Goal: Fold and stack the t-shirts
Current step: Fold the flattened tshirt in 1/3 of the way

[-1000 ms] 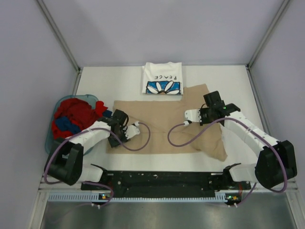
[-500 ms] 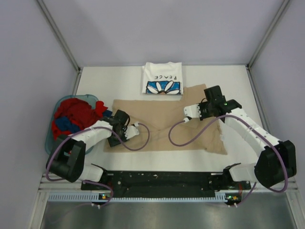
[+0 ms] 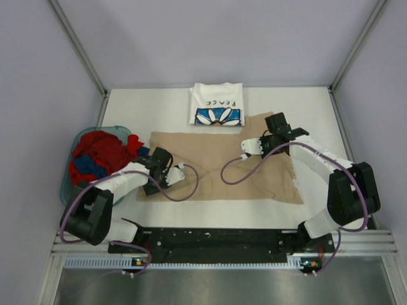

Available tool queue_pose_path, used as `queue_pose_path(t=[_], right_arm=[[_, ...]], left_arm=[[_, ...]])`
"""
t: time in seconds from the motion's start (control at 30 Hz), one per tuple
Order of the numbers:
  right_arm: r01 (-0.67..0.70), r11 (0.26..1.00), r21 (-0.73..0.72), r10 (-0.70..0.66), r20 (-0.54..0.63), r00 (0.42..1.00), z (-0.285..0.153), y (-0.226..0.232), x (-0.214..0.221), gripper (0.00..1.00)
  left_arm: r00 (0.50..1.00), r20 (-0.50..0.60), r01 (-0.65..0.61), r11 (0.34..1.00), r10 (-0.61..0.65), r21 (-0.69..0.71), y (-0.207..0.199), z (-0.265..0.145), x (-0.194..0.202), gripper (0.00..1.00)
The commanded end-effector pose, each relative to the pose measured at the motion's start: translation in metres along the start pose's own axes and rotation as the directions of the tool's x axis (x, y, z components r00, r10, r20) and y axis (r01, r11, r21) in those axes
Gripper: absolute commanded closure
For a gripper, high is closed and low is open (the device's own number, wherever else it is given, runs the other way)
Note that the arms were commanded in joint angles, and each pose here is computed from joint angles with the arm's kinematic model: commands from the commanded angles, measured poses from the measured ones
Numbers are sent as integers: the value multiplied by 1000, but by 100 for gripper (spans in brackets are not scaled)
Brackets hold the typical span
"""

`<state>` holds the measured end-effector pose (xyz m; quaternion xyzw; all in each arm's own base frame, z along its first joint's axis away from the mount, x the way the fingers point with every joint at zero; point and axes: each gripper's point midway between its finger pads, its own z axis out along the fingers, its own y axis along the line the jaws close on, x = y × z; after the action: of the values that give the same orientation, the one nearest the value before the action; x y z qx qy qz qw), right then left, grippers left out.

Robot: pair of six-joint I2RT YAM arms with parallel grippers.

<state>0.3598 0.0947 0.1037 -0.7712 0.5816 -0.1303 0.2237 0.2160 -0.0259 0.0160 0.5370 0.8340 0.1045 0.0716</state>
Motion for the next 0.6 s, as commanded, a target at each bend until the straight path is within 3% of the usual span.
queue_pose_path(t=[0.0,0.07,0.13,0.2,0.23,0.37,0.43,0.57], right_arm=[[-176,981,80,171,63,983,12,-23,2,89],[-286,948,142,274,100,956,21,-41,4,86],[-400,899,177,381,132,915,28,-57,7,74],[-518,825,225,500,135,855,30,-76,13,61],[-603,755,260,584,154,797,25,-89,16,59],[-867,330,373,861,258,438,-17,-117,35,52],[-954,159,253,920,312,236,-31,-104,16,51],[-992,-126,-8,965,233,-124,-30,-42,-27,51]], left_arm=[[1000,10,2,1000,-2,24,-10,13,4,58],[1000,16,2,1000,-3,14,-8,10,3,58],[1000,23,9,1000,-9,7,-6,8,2,57],[1000,27,16,1000,-16,5,-6,6,1,55],[999,31,19,1000,-19,5,-6,5,1,55],[998,54,38,999,-36,-27,-1,-3,-1,54],[996,74,50,998,-46,-47,4,-11,-3,53],[988,135,81,994,-71,-76,12,-30,-12,53]])
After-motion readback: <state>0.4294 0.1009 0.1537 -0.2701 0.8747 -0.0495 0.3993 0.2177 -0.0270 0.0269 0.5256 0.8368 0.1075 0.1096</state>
